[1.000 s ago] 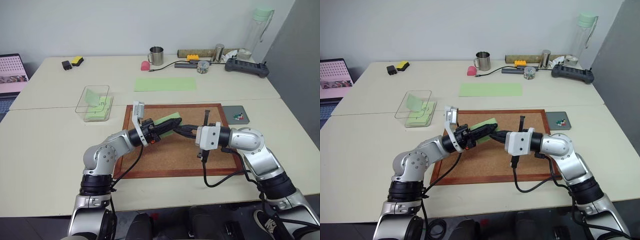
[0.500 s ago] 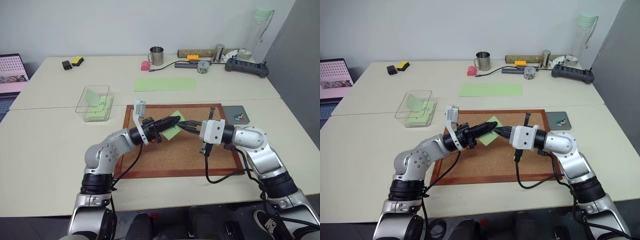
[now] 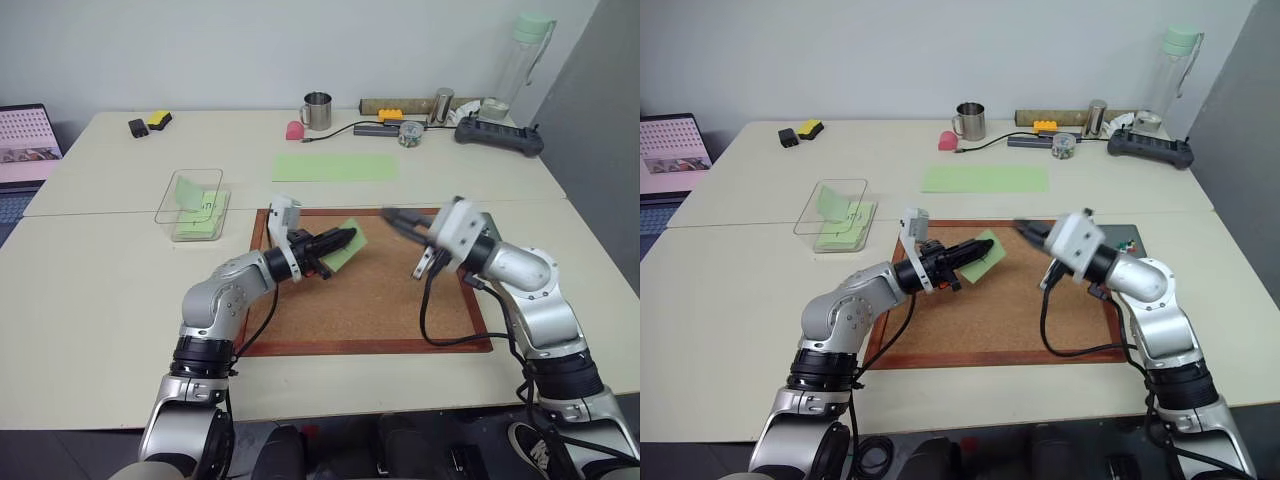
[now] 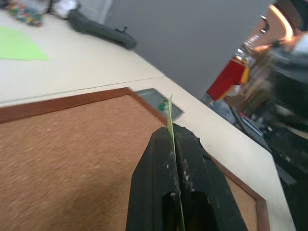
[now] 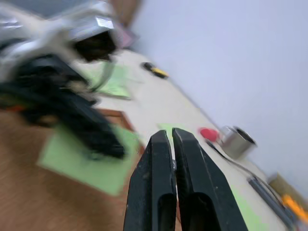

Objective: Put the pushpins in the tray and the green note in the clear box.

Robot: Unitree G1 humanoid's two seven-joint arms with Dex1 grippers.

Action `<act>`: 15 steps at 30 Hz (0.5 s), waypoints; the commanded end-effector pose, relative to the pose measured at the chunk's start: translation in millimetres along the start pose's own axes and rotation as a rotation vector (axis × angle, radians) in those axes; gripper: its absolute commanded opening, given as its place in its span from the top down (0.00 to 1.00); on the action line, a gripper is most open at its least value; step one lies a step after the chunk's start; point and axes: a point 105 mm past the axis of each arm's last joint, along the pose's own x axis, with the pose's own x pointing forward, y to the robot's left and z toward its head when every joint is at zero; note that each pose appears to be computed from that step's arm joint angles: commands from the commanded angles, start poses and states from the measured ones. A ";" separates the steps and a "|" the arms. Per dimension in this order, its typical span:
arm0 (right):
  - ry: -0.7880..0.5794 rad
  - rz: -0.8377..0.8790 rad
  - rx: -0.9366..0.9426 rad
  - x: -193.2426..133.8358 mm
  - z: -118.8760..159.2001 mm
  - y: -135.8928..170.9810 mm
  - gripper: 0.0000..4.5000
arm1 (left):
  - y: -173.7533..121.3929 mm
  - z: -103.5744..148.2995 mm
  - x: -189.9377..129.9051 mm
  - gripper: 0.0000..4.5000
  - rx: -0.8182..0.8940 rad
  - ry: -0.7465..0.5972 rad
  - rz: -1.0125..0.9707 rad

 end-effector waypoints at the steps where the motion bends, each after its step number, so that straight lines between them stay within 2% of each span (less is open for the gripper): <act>1: 0.185 -0.313 0.209 -39.3 -49.1 -59.7 1.00 | -46.3 18.1 15.0 1.00 0.251 0.013 -0.194; 3: 0.272 -0.414 0.332 -55.6 -74.6 -77.6 1.00 | -51.1 -0.2 17.1 1.00 0.473 0.115 -0.233; 5: 0.318 -0.457 0.415 -63.1 -89.8 -86.5 1.00 | -55.1 -10.1 18.1 1.00 0.560 0.149 -0.266; 8: 0.335 -0.488 0.502 -63.9 -102.5 -96.9 1.00 | -57.1 -7.8 21.8 1.00 0.564 0.113 -0.269; 14: 0.340 -0.499 0.607 -51.7 -116.0 -109.5 1.00 | -52.2 -11.0 20.5 1.00 0.586 0.124 -0.259; 15: 0.349 -0.506 0.614 -50.9 -119.3 -111.7 0.95 | -51.7 -11.2 19.6 1.00 0.586 0.126 -0.256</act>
